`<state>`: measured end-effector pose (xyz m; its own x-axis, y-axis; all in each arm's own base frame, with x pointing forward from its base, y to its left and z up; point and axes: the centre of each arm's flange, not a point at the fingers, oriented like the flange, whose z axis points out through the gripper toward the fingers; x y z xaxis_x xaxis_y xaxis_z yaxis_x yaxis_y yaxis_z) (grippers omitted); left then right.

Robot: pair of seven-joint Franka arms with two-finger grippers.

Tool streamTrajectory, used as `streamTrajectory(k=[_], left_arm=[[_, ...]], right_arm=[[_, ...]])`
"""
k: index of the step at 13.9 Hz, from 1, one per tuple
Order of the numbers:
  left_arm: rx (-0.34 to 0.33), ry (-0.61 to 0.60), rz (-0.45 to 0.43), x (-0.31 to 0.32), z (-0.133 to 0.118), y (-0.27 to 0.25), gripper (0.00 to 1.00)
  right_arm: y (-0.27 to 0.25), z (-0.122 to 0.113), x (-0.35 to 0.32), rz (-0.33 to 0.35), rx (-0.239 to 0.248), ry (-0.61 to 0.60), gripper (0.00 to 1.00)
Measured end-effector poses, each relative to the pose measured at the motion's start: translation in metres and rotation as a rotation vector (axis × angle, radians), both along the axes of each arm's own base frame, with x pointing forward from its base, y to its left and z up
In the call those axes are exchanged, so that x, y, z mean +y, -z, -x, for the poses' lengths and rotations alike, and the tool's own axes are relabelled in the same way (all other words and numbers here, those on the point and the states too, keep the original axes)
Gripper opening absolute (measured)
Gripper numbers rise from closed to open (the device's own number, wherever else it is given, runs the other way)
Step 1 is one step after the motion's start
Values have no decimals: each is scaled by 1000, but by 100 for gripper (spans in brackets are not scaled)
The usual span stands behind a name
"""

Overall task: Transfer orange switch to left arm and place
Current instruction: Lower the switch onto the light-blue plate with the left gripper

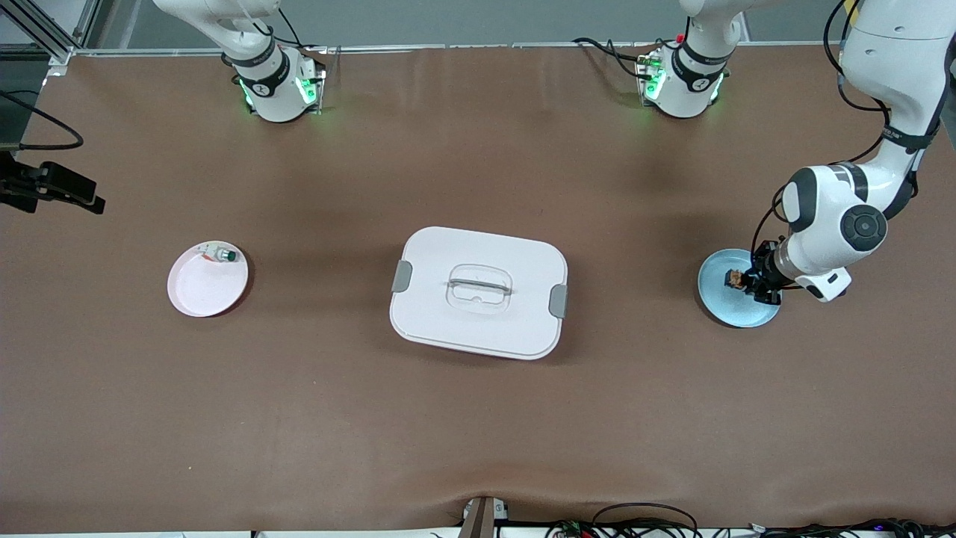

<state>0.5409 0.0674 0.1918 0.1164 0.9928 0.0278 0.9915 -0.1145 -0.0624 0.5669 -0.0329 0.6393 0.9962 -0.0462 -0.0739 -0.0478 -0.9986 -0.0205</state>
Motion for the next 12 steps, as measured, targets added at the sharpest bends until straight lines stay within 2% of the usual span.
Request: streamTrajectory(k=[4, 5, 7, 12], left_arm=[[-12, 2, -1, -1, -4, -4, 97], [-15, 3, -1, -1, -5, -5, 100], [-18, 5, -1, -2, -7, -6, 100], [-26, 6, -2, -2, -9, -9, 100]], right_arm=[[-6, 6, -10, -7, -13, 20, 100], [-8, 7, -11, -7, -20, 22, 100], [-10, 6, -10, -9, -35, 22, 100], [-11, 6, -4, -12, -37, 44, 100]])
